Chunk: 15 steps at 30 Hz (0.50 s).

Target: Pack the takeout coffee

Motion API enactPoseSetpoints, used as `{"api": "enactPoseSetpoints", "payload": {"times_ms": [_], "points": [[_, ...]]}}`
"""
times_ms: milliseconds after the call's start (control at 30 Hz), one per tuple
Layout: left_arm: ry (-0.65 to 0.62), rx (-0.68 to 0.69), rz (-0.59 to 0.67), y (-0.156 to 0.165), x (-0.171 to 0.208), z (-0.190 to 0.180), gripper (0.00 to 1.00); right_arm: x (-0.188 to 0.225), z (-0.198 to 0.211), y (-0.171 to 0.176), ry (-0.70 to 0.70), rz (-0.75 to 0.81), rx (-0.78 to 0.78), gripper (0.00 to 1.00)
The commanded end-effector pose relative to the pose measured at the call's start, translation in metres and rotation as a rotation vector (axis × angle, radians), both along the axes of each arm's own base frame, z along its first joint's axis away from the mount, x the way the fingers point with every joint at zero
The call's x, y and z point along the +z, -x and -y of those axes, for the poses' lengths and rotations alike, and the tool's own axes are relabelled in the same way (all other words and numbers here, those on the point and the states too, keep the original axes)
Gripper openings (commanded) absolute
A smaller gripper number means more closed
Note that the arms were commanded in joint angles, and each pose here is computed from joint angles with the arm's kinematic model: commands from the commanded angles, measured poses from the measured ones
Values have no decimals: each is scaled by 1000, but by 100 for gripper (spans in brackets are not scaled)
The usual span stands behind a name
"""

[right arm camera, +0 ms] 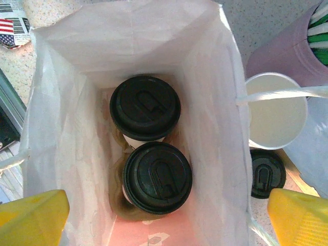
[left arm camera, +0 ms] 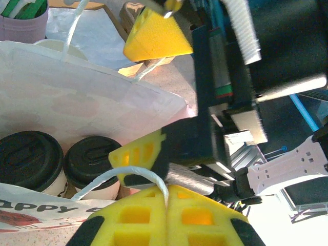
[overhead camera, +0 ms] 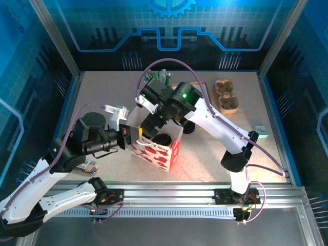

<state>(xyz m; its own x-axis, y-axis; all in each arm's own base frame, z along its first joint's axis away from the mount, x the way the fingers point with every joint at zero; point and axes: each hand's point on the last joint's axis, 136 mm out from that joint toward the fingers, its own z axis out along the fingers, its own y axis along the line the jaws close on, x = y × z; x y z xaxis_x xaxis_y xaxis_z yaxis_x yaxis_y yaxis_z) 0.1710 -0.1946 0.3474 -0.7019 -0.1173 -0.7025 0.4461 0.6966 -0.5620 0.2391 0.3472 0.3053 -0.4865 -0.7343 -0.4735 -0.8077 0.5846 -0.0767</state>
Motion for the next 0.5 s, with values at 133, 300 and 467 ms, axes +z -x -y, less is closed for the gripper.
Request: {"api": "enactPoseSetpoints", "payload": {"times_ms": [133,300,467], "points": [[0,0,1,0,-3,1,0,40,11,14,-88,47,21,100],[1,1,3,1,-3,0,0,48,18,14,-100,63,10,100],[-3,4,5,1,-3,-1,0,52,24,14,-106,73,0,100]]}}
